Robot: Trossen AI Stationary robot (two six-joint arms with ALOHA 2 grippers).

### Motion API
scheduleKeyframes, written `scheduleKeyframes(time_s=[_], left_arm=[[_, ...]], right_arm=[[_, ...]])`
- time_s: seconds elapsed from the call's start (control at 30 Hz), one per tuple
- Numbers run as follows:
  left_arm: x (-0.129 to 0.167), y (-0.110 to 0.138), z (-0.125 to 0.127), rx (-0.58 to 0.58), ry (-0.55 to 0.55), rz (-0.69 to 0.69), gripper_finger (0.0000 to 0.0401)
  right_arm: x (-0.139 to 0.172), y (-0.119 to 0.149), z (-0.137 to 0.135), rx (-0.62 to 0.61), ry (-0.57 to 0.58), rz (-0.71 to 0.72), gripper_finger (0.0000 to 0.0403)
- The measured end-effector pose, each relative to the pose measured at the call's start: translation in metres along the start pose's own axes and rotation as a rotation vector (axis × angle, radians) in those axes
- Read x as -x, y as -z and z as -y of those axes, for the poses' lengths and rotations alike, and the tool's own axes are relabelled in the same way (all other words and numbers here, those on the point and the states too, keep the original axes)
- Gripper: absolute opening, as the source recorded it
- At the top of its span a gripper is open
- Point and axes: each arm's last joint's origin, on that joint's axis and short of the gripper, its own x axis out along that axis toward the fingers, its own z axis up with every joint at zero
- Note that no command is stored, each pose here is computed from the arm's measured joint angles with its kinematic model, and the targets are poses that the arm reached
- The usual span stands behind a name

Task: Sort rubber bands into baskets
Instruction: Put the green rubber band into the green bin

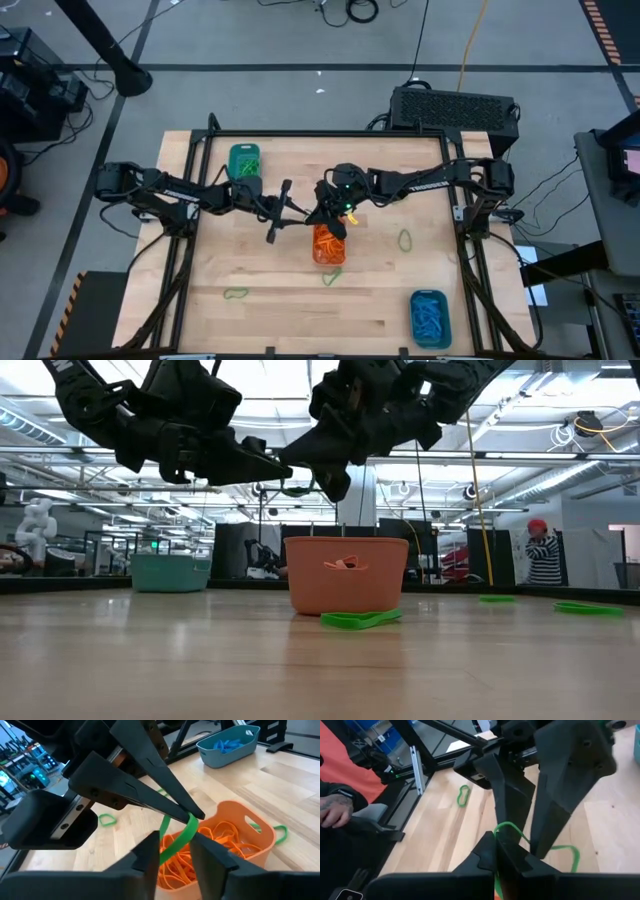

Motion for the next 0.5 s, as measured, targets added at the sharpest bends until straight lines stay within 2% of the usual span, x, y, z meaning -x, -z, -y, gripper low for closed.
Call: scheduleKeyframes(time_s=[0.2,0.3,0.5], left_arm=[[0.0000,0.0002,0.0001,0.001,0.000,-0.001,0.0017],[0.0001,0.0010,-0.0001,0.004,-0.006,-0.011,0.0010],[0.0018,0.0026,-0.0006,0.063,-0.053,-0.061,0.0005]], right_arm=[[0.0000,-0.0001,0.0012,-0.001,0.043,0.008,0.0007],[-0.0001,0.0007,0.0023,-0.005,0.090,0.007,0.0027],[0.0002,0.0014,0.0030,0.032,0.109,-0.001,0.0092]])
